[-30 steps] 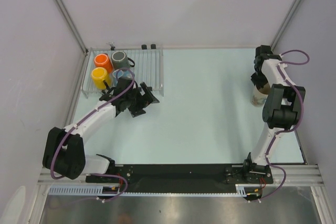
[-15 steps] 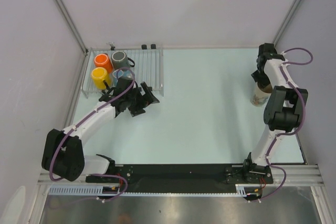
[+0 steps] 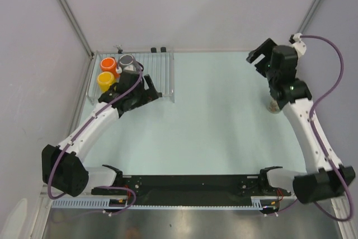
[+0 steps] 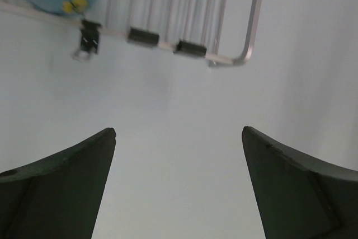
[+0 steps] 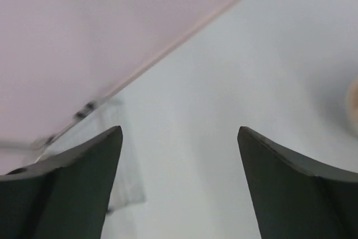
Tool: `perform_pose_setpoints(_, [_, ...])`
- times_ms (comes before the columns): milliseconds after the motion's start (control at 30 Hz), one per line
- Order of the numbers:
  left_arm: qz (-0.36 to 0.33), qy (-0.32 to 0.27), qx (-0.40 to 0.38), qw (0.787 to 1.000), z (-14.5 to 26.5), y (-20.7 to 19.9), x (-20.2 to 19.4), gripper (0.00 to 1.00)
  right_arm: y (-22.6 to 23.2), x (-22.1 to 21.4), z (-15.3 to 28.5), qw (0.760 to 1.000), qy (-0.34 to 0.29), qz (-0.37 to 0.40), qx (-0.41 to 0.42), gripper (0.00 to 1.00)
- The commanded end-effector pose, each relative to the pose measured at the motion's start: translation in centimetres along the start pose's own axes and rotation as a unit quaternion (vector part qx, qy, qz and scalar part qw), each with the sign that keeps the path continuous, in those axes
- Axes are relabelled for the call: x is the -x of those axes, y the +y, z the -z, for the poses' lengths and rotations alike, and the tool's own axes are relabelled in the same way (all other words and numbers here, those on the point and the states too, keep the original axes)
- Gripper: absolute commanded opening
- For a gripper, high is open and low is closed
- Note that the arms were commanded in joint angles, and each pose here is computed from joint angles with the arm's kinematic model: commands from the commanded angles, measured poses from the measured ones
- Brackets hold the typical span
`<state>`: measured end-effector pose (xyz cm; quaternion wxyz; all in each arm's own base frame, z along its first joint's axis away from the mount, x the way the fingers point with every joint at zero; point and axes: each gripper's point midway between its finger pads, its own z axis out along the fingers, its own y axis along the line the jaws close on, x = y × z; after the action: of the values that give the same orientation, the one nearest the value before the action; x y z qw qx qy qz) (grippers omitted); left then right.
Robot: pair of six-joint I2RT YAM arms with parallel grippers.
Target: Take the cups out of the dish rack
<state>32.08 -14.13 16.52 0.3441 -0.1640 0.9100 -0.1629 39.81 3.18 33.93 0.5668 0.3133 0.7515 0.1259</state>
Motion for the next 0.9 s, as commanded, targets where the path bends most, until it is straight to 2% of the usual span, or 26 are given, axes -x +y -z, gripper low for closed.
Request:
perform_pose_setpoints(0, [-0.071, -0.1, 0.139, 0.983, 2.7, 3.5, 6.2, 1.0, 4.0, -2.9, 2.9, 0.992, -0.008, 0.038, 0.121, 0.98])
perform_pose_setpoints(200, [-0.074, -0.132, 0.222, 0.963, 2.3, 5.8, 8.1, 1.0, 5.4, -9.0, 6.3, 0.981, 0.057, 0.081, 0.167, 1.0])
perform_pose_setpoints(367, [-0.046, -0.179, 0.228, 0.956, 2.1, 5.2, 11.8, 1.0, 7.3, -15.0, 9.1, 0.961, 0.099, 0.141, 0.216, 1.0])
perform_pose_setpoints(500, [-0.037, -0.198, 0.238, 0.95, 0.3, 5.1, 14.4, 1.0, 7.6, -18.6, 10.3, 0.949, 0.131, 0.171, 0.232, 1.0])
perform_pose_setpoints(667, [-0.038, -0.171, 0.241, 0.955, -2.9, 5.5, 15.8, 1.0, 7.2, -20.6, 11.3, 0.942, 0.145, 0.185, 0.24, 1.0])
perform_pose_setpoints(867, [-0.02, -0.127, 0.257, 0.958, -6.2, 8.0, 15.0, 1.0, 6.6, -20.8, 11.3, 0.942, 0.148, 0.189, 0.234, 1.0])
